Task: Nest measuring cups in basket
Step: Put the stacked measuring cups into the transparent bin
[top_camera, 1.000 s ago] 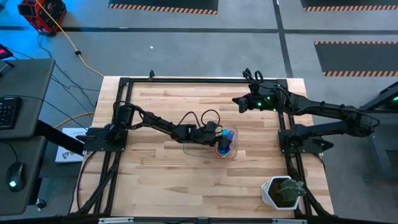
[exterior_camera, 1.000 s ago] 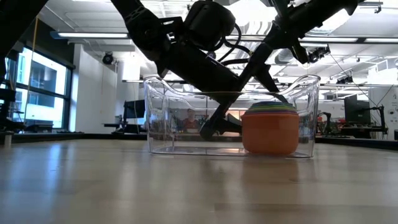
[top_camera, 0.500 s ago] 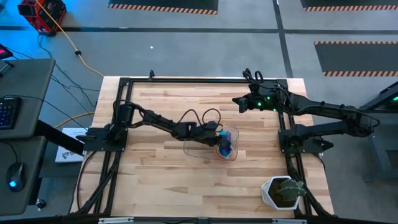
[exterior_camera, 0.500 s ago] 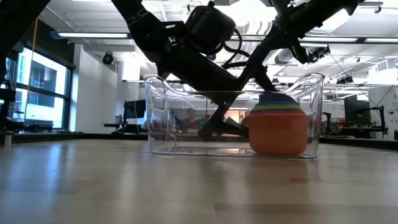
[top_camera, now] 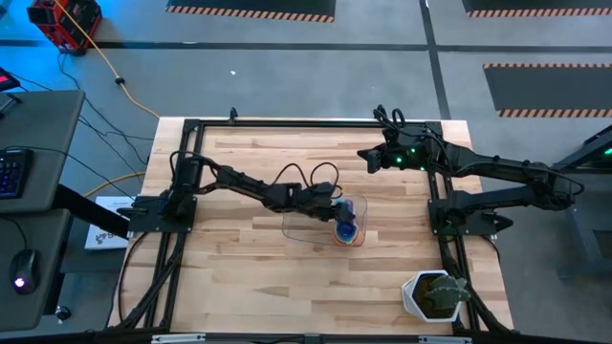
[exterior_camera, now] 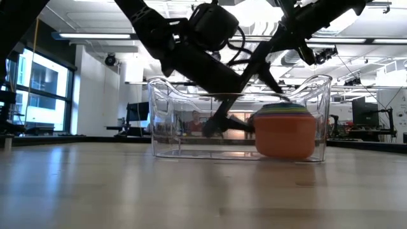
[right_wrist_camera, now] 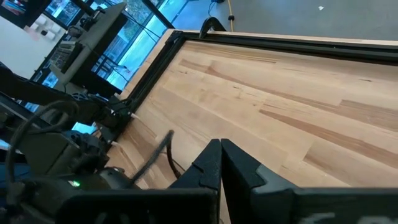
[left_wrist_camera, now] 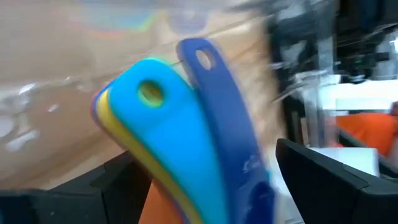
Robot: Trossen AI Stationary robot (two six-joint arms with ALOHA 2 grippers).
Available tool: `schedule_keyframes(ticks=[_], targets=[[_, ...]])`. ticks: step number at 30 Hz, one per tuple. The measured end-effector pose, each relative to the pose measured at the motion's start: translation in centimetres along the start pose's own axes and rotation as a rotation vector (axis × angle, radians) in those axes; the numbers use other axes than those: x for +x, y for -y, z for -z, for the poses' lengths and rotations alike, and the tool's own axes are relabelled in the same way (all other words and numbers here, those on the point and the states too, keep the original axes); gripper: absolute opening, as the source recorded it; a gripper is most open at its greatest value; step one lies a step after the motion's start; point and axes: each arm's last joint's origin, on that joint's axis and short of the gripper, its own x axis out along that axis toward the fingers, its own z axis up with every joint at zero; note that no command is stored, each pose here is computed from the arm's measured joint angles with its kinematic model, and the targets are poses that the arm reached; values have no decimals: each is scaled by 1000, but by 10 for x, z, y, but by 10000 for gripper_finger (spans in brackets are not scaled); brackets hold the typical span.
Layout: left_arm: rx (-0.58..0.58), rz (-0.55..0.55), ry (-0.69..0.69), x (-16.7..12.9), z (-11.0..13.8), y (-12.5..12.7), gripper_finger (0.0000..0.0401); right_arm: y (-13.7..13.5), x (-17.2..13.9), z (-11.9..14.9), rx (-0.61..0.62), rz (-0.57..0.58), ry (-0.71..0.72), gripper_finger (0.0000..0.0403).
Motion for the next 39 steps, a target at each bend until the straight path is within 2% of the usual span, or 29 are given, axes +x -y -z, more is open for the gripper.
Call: schedule_keyframes(ticks=[4,17,27,39], targets=[[-4,32,8,-1,-2,6,321,0,0,0,0,4,4,0],[-9,29,-10,-1,2,6,321,0,0,0,0,5,5,0],[62,-110,23,-21,5,12,321,0,0,0,1,7,7,0],[57,-110,28,-21,5,13,321,0,0,0,3,7,6,0]])
